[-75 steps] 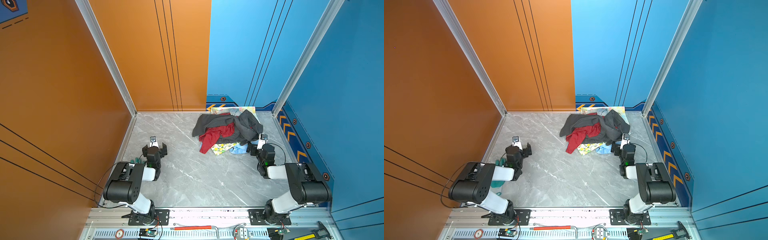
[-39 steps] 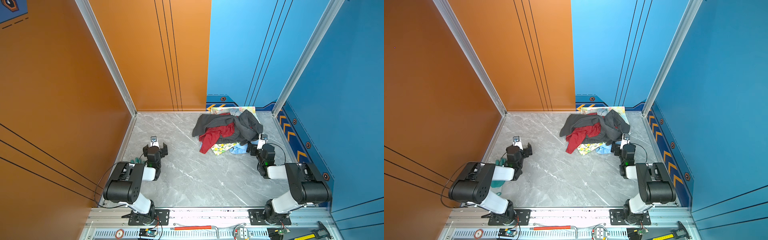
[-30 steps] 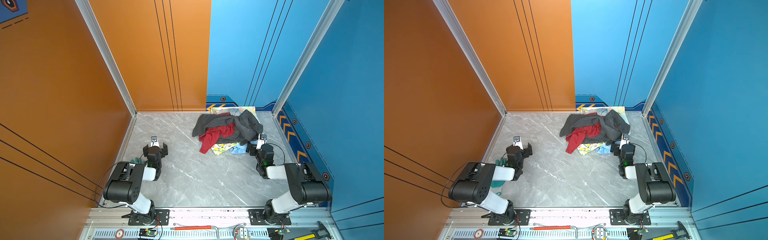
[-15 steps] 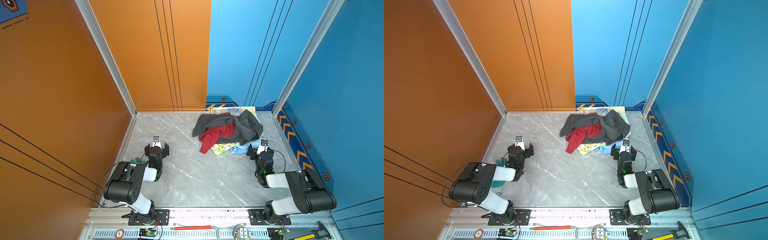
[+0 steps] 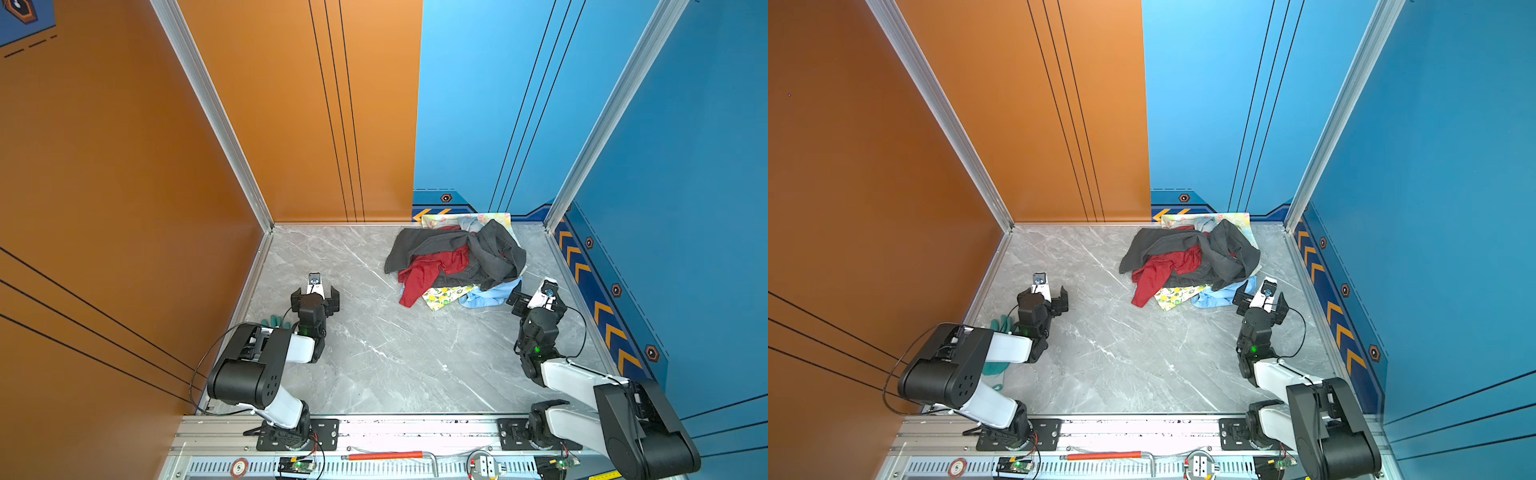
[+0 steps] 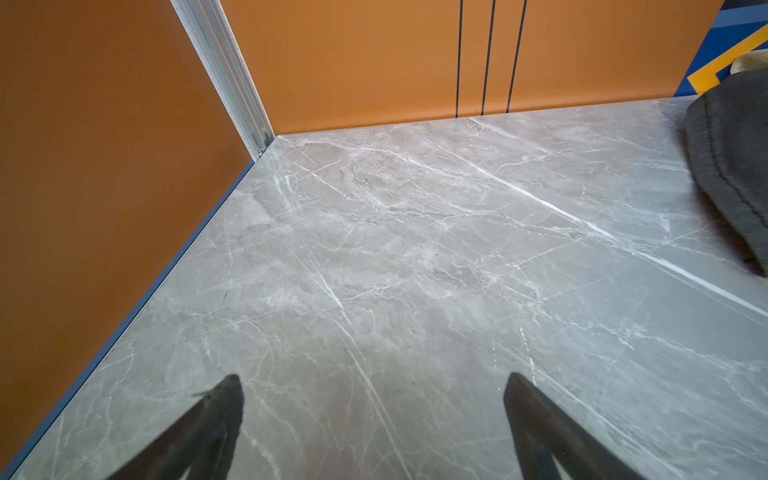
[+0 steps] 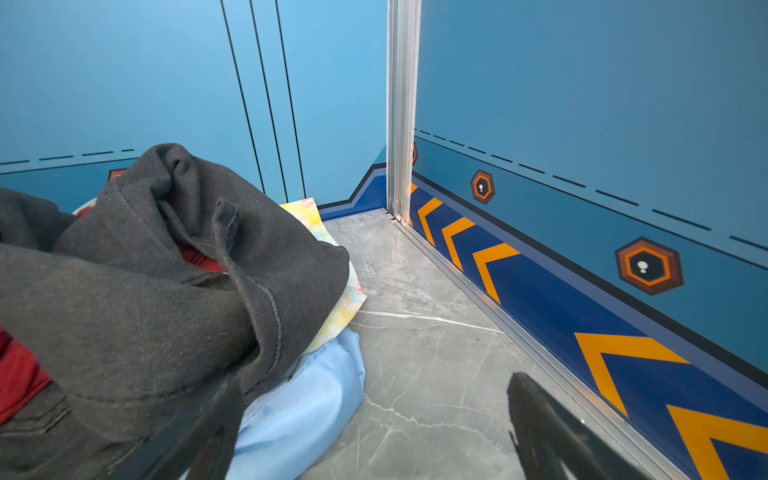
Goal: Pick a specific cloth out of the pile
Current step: 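Reach both grippers toward the clothes pile, right gripper onto the grey jacket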
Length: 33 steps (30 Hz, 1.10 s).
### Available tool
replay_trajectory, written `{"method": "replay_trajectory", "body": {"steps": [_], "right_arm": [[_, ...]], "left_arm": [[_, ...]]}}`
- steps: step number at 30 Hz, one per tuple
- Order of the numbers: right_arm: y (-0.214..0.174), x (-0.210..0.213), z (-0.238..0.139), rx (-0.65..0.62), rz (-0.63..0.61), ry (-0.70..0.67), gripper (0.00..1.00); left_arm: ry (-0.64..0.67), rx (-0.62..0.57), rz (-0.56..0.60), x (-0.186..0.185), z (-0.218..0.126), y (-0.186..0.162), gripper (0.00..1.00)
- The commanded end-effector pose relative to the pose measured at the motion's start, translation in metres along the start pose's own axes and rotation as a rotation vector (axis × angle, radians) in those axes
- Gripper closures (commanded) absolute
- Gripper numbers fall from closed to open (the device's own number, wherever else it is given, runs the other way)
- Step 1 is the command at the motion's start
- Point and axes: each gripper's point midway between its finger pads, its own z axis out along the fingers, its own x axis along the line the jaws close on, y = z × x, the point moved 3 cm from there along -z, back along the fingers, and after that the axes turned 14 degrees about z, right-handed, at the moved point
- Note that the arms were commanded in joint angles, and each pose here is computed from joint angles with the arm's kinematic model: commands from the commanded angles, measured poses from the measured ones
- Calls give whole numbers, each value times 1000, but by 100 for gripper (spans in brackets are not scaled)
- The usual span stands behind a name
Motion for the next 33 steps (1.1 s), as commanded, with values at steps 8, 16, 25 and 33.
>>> {"method": "replay_trajectory", "body": {"steps": [8,16,25,33], "right_arm": [[-4,-13,2,28,24,-79,0],[-2,-18,3,14,14,-124,0],[0,-24,4,0,33,-181,0],[0,-24,6,12,21,-224,0]], "left_arm": [[-57,-34,26,-5,-5,10,2],[-94,-13,154,-21,-13,31,2],[-159,-37,149,-35,-35,91,2],[-401,-22,21,-63,-65,140,2]]}}
